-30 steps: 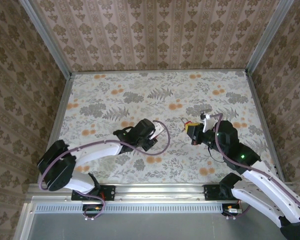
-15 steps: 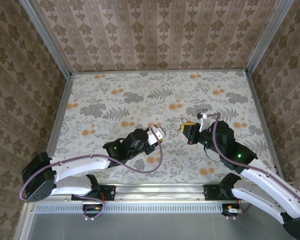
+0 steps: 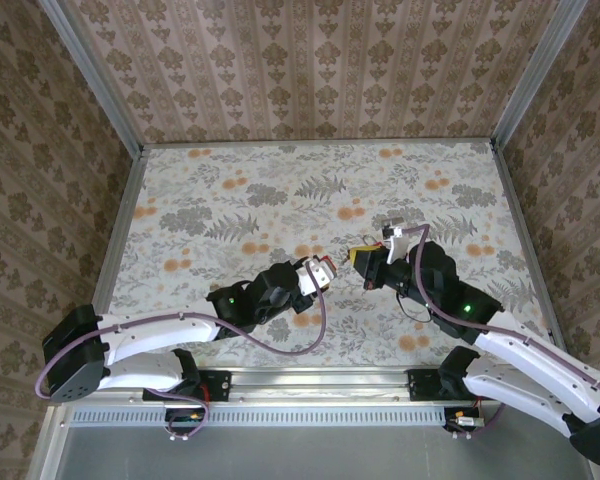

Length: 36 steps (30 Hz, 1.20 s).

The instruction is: Unlock with the key

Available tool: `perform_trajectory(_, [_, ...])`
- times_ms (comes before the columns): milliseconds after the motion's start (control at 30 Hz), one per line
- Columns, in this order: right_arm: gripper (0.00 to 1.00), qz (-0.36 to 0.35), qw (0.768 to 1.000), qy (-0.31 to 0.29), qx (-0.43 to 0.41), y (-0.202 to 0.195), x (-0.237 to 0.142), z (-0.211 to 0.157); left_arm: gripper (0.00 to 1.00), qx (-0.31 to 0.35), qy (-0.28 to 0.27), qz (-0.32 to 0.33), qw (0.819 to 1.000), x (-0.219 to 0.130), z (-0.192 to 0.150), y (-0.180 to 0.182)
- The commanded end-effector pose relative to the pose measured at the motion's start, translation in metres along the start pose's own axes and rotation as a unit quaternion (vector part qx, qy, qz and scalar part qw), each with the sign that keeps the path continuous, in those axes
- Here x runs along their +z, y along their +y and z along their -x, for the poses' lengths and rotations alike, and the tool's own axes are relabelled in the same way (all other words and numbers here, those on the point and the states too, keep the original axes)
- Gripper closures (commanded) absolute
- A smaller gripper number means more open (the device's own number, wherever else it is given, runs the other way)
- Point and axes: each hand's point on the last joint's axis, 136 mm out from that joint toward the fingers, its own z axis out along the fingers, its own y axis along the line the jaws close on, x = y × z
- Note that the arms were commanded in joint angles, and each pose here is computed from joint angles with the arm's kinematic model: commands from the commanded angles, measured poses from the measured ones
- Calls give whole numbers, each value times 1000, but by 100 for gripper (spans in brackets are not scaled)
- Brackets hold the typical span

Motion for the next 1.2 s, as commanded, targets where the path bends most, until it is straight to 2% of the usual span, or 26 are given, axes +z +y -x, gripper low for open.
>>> perform_trajectory(0, [97,11,999,-37,13,12,-1,17,68,-3,-29,1,1000,-1,21,1])
perform_trajectory(1167, [97,-9,1000,-13,2,5,12,-11,68,-17,-31,-21,999,-1,28,-5])
